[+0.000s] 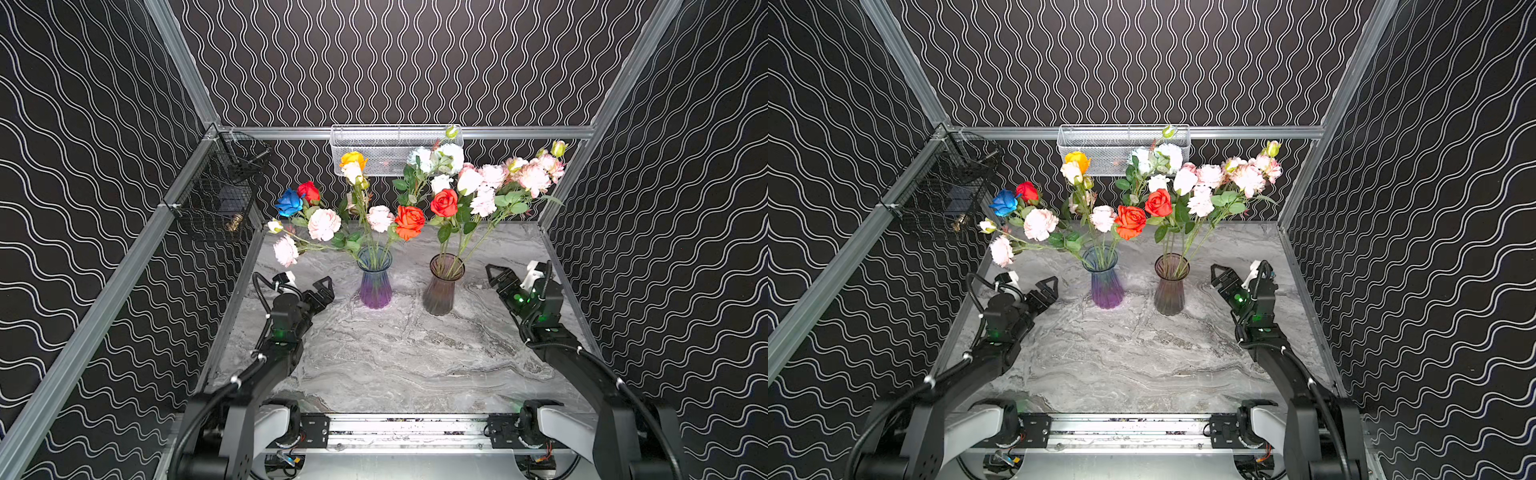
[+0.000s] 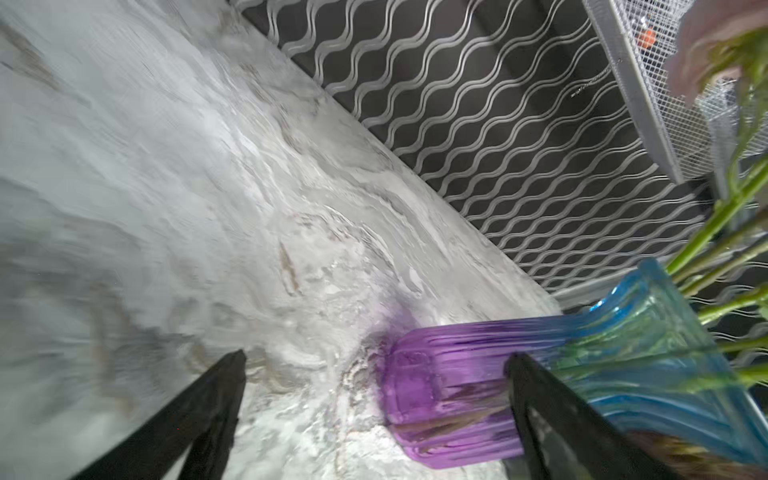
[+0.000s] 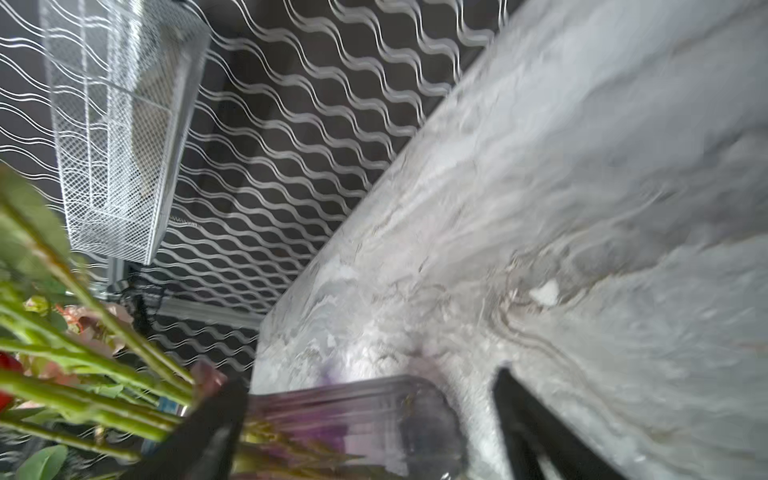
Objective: Arrange the flowers into the vase
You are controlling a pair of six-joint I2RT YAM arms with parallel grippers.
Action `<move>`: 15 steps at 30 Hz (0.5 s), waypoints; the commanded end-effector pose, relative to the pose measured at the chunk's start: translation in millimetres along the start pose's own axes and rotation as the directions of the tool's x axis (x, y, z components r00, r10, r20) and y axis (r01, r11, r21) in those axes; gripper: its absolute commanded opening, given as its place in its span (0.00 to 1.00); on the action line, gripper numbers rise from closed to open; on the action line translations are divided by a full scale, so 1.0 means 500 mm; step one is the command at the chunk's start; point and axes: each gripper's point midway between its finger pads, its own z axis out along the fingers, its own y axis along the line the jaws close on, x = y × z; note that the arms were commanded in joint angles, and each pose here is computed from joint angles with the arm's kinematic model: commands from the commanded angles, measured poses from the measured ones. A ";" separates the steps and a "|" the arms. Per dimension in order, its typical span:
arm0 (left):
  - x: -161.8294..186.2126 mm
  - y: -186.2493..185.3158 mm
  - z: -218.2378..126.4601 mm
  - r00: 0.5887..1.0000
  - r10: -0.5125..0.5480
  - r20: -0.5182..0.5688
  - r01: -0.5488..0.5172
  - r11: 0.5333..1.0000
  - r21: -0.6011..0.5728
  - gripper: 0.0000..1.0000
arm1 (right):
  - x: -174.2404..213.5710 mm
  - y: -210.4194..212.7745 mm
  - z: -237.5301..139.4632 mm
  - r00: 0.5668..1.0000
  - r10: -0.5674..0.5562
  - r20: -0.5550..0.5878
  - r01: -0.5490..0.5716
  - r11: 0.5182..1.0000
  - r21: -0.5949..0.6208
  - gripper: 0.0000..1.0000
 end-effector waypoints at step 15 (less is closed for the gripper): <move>-0.053 0.182 -0.077 0.972 0.229 0.058 -0.157 0.810 -0.564 0.99 | 0.015 -0.077 -0.054 0.997 -0.036 0.073 0.025 0.990 0.137 1.00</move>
